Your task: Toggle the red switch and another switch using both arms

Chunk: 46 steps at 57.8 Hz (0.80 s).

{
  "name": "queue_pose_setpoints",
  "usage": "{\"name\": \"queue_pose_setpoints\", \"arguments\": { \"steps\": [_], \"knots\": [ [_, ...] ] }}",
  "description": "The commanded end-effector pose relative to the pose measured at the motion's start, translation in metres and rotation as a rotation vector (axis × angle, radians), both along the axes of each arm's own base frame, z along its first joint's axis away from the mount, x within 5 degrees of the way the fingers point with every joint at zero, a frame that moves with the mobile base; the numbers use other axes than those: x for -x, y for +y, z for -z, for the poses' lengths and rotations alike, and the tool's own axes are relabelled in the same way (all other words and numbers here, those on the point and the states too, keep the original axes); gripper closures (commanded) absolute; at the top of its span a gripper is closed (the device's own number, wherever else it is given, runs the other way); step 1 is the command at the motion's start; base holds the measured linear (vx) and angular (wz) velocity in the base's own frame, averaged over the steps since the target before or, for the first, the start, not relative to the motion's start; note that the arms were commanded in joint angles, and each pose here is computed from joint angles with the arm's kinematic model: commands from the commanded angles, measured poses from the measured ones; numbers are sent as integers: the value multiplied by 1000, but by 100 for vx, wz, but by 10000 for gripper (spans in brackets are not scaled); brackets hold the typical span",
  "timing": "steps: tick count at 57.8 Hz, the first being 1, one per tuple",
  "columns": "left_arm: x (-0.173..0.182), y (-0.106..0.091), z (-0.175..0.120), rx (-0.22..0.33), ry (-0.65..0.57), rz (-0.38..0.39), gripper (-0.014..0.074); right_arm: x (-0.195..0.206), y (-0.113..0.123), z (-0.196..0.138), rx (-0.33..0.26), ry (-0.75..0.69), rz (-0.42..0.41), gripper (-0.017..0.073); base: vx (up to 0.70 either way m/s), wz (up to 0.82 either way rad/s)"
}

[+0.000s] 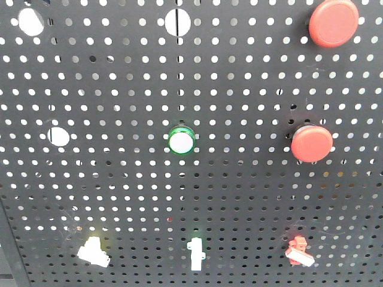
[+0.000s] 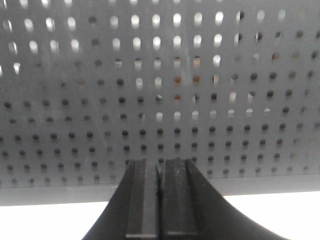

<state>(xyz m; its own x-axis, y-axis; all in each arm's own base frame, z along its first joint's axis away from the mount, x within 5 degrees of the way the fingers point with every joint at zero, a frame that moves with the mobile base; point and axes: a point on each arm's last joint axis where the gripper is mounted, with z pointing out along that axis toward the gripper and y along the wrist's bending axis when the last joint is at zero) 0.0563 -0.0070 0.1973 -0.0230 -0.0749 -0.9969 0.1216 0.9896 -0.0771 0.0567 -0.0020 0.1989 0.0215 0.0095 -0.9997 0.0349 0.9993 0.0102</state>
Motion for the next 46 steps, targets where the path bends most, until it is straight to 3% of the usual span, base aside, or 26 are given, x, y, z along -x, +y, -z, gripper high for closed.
{"name": "queue_pose_setpoints", "arguments": {
  "steps": [1,6,12,19,27,39,46],
  "knots": [
    [1,0,-8,27,-137,0,591,4,0,-21,0,-248,6,565,0,0],
    [4,0,-22,38,-215,0,591,9,0,-41,-50,-354,-6,565,0,0],
    [9,1,-48,44,-265,0,591,17,0,-75,-94,-383,-16,565,0,0],
    [14,2,-89,50,-319,1,591,26,1,-126,-47,-354,-5,565,0,0],
    [-8,-1,-134,-39,-258,-8,591,6,0,-170,0,-225,7,565,0,0],
    [-48,-6,-150,-49,-176,-4,591,-22,-1,-178,-38,-135,3,565,0,0],
    [-55,-7,-156,42,-234,1,591,-25,-1,-176,-54,-118,3,565,0,0]
  ]
}}
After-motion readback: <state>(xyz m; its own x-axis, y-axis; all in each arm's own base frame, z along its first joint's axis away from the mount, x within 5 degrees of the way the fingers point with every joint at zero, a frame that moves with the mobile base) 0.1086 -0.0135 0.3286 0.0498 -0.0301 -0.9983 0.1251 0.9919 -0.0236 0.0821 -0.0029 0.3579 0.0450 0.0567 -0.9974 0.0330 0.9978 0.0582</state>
